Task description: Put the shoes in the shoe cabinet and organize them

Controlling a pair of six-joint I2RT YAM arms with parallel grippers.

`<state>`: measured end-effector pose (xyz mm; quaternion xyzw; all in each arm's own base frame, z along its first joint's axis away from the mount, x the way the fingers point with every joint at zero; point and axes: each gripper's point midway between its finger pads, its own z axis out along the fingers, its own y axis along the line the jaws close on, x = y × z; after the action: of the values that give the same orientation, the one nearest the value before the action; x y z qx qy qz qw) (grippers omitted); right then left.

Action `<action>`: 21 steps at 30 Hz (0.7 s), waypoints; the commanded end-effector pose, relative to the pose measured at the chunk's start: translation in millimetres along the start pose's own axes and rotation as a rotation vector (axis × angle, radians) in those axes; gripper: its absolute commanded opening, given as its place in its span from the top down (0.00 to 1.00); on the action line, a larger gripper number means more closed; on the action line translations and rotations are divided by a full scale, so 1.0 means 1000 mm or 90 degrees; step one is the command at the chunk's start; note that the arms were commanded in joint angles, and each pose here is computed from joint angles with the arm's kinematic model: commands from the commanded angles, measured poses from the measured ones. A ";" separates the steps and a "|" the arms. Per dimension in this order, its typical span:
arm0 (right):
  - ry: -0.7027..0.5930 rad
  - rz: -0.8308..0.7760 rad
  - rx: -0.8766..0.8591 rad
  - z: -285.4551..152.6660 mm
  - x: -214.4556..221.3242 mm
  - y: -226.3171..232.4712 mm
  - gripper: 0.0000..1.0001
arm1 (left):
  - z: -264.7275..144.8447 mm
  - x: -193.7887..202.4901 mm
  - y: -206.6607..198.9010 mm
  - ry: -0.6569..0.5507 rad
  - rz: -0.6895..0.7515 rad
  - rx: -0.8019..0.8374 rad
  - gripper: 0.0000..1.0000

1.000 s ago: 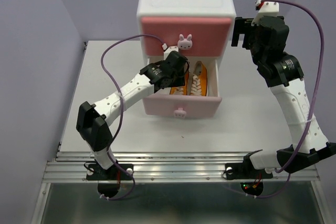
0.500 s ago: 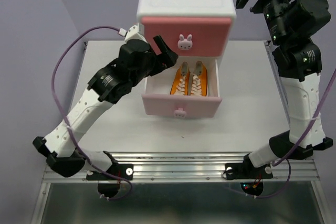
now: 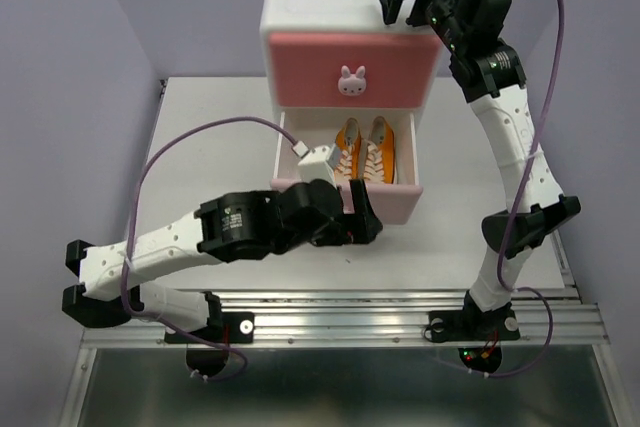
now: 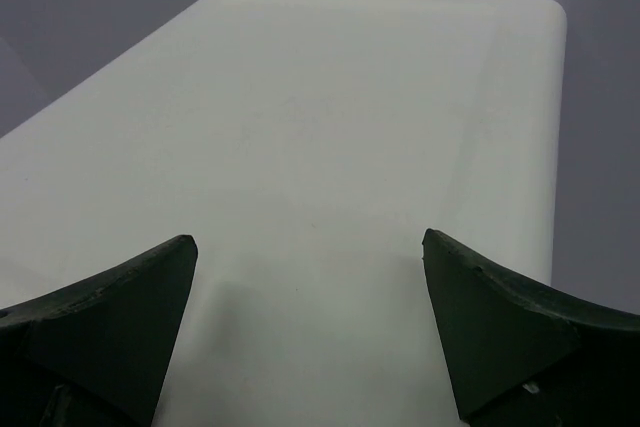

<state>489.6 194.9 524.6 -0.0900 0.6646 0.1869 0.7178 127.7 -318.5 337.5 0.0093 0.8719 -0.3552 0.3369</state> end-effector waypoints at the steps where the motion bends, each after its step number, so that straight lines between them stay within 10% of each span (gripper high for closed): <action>1: 0.157 0.032 0.016 -0.013 0.072 0.001 0.00 | -0.016 0.055 0.011 0.065 0.005 -0.034 0.01; 8: 0.191 0.033 0.001 -0.021 0.091 0.007 0.00 | 0.018 0.093 0.085 0.040 -0.025 -0.195 0.01; 15: 0.195 0.031 0.003 -0.018 0.095 0.006 0.00 | 0.080 0.080 0.121 0.033 0.025 -0.256 0.01; 21: 0.209 0.011 0.024 -0.022 0.103 -0.002 0.00 | 0.103 0.022 0.137 -0.117 0.030 -0.272 0.01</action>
<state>473.2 191.3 519.2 -0.0965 0.6681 0.1806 0.7153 162.7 -287.5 160.9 -0.0559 0.9329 -0.1434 0.3257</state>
